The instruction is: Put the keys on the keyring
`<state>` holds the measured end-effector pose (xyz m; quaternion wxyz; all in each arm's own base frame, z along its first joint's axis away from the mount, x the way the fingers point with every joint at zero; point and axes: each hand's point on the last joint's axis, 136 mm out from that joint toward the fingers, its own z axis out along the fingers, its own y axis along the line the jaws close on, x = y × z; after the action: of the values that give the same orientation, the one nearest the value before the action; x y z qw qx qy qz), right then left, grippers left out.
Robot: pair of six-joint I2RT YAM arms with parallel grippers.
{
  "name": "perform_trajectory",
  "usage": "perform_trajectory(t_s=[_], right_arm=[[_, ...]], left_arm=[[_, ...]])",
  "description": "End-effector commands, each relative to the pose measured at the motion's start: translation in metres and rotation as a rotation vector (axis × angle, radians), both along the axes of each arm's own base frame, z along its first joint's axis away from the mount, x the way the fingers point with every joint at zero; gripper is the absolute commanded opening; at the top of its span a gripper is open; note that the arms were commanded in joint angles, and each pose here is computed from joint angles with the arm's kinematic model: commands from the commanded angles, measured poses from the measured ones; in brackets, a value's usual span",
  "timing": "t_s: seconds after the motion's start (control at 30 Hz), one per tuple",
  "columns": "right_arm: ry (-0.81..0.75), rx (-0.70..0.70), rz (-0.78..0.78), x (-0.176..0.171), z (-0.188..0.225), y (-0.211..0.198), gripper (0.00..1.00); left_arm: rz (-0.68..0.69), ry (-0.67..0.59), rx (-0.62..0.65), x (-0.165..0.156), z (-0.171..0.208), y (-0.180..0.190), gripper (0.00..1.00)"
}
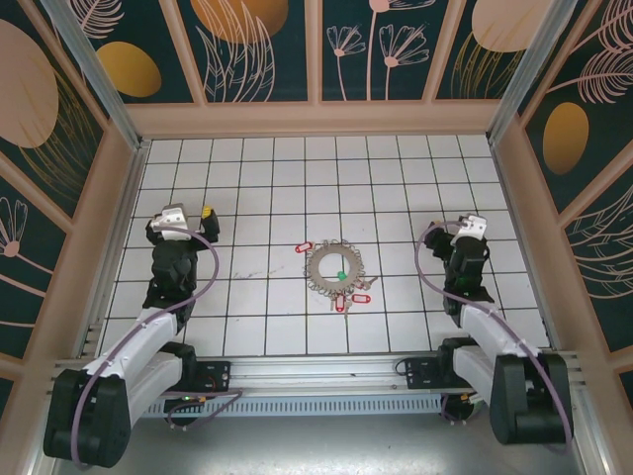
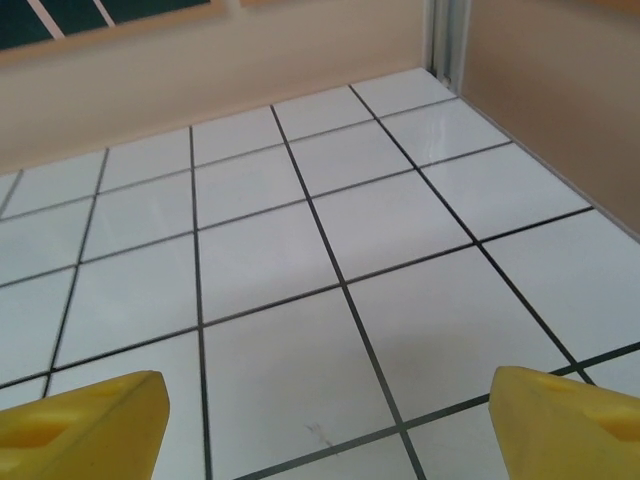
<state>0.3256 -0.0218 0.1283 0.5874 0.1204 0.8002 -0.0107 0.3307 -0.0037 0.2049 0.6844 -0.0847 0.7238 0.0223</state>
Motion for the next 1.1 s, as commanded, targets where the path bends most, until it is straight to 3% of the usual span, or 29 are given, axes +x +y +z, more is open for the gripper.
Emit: perform_trajectory(t_s=[0.0,0.13,0.23,0.37,0.4,0.43,0.53,0.93,1.07], right_arm=[[-0.043,-0.034,0.048,0.018,0.006,0.004,0.82],[-0.031,-0.052,0.144,0.036,-0.005,0.018,0.72],[-0.093,-0.080,0.179,0.044,0.003,0.023,0.72],[-0.171,-0.091,0.262,0.049,0.008,0.036,0.83],[-0.184,-0.092,0.266,0.049,0.006,0.037,0.94],[-0.170,-0.073,0.235,0.049,0.003,0.030,0.99],[-0.234,-0.067,0.254,0.040,0.001,0.030,0.99],[-0.166,-0.036,0.162,0.052,-0.007,0.013,0.99],[-0.165,-0.036,0.162,0.052,-0.008,0.013,0.99]], left_arm=[[0.044,-0.017,-0.026,0.000,-0.001,0.009,0.99],[0.066,0.006,0.000,0.002,-0.009,0.014,0.99],[0.072,0.018,0.023,0.003,-0.012,0.017,0.99],[0.052,0.015,0.030,0.004,-0.017,0.018,0.99],[0.041,0.022,0.032,0.006,-0.021,0.017,0.99],[0.031,0.033,0.033,0.008,-0.024,0.015,0.99],[0.015,0.040,0.036,0.012,-0.032,0.013,0.99],[-0.110,-0.006,0.071,0.036,-0.039,0.002,0.99],[-0.165,-0.040,0.073,0.027,-0.051,-0.004,0.99]])
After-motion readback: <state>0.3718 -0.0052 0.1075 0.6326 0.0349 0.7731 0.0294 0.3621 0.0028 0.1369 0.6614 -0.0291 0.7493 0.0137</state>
